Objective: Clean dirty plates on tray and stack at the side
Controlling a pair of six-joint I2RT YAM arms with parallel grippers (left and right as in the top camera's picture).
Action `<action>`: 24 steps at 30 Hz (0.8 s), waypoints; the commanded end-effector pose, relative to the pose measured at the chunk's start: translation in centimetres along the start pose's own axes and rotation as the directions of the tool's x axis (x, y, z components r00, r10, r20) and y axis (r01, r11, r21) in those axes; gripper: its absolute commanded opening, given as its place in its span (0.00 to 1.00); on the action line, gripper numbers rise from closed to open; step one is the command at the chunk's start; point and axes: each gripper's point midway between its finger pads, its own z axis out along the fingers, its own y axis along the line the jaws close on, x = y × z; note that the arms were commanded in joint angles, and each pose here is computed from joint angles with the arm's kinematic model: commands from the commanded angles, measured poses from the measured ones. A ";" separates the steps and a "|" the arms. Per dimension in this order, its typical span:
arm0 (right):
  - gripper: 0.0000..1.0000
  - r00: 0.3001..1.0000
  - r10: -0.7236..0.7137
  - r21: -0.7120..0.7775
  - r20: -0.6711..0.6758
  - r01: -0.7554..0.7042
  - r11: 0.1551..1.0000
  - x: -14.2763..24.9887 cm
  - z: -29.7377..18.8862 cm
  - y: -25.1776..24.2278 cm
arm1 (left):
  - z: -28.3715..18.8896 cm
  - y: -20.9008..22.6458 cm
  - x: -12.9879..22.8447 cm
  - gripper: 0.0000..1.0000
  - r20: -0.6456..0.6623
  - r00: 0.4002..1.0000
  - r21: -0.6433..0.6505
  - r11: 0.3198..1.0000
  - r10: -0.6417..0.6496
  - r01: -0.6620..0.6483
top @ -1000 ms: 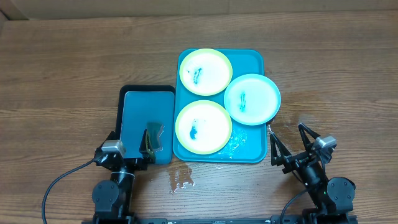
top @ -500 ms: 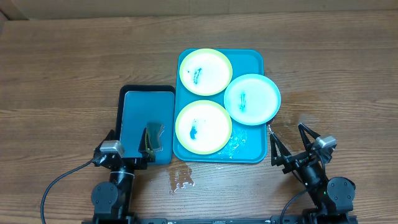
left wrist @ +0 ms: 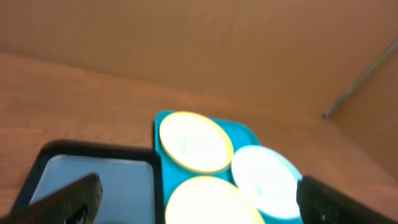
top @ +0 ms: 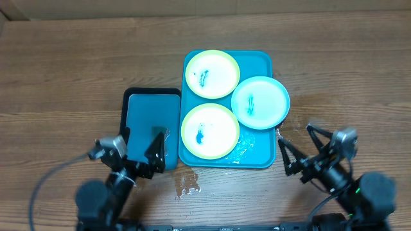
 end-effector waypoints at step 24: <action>0.81 0.483 0.335 0.419 -0.809 0.074 0.905 15.3 12.8 -2.3 | 1.2 0.8 -1.9 1.00 -0.711 0.677 -0.289 0.957 -0.192 -0.033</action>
